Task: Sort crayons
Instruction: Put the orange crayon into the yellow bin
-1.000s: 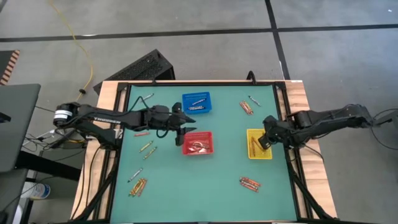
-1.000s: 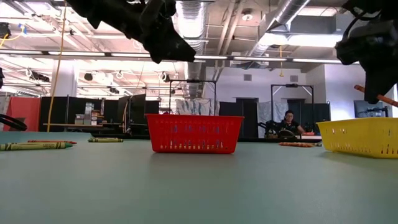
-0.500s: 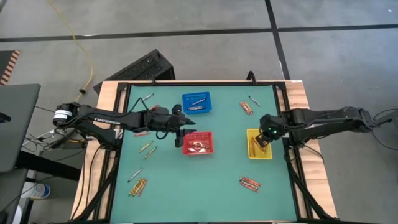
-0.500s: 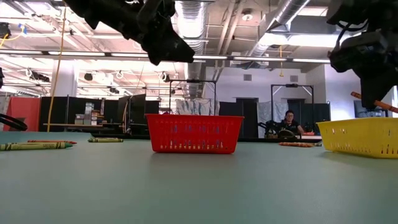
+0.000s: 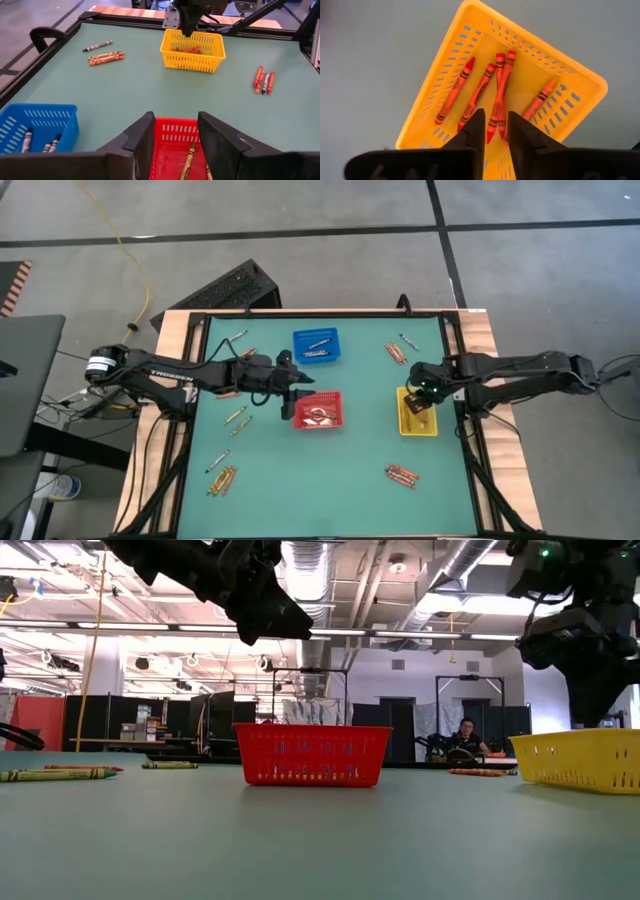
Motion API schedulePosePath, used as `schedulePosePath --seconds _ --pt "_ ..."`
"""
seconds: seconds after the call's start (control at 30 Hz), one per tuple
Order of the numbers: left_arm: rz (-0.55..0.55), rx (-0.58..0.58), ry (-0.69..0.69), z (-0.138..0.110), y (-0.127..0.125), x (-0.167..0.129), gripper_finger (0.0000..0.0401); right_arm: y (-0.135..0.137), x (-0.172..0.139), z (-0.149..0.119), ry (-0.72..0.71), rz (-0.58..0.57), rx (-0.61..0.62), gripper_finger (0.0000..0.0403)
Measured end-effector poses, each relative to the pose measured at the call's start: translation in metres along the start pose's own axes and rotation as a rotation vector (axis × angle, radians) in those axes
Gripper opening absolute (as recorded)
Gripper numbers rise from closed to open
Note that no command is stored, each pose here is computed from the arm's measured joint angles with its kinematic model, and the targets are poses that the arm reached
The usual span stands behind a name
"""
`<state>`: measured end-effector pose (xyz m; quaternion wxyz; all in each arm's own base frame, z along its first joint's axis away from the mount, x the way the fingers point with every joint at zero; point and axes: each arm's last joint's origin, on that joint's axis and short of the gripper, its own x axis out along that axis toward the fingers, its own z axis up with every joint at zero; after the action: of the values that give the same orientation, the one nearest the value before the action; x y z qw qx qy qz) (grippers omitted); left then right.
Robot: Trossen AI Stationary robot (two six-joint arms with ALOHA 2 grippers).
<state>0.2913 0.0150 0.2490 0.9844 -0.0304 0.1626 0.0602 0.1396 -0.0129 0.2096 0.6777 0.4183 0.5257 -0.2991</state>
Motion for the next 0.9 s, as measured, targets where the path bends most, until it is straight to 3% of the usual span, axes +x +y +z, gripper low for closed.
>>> schedulePosePath --seconds 0.23,0.37,0.53,0.7,0.9 --pt "-0.004 -0.038 -0.024 0.001 0.000 0.003 0.0137 -0.003 -0.018 -0.001 -0.053 0.010 -0.156 0.0120" --pt "-0.040 -0.066 -0.013 -0.002 -0.002 0.019 0.0137 -0.004 -0.037 -0.007 -0.305 0.016 -0.254 0.0122" --pt "-0.033 -0.048 0.069 -0.011 -0.001 0.061 0.0137 0.002 -0.039 -0.011 -0.612 0.114 -0.372 0.0121" --pt "0.023 -0.010 0.153 0.001 0.016 0.094 0.0137 0.010 -0.029 -0.015 -0.661 0.204 -0.450 0.0121" --pt "0.055 0.005 0.213 0.032 0.028 0.101 0.0137 0.014 -0.018 -0.011 -0.707 0.119 -0.444 0.0120"
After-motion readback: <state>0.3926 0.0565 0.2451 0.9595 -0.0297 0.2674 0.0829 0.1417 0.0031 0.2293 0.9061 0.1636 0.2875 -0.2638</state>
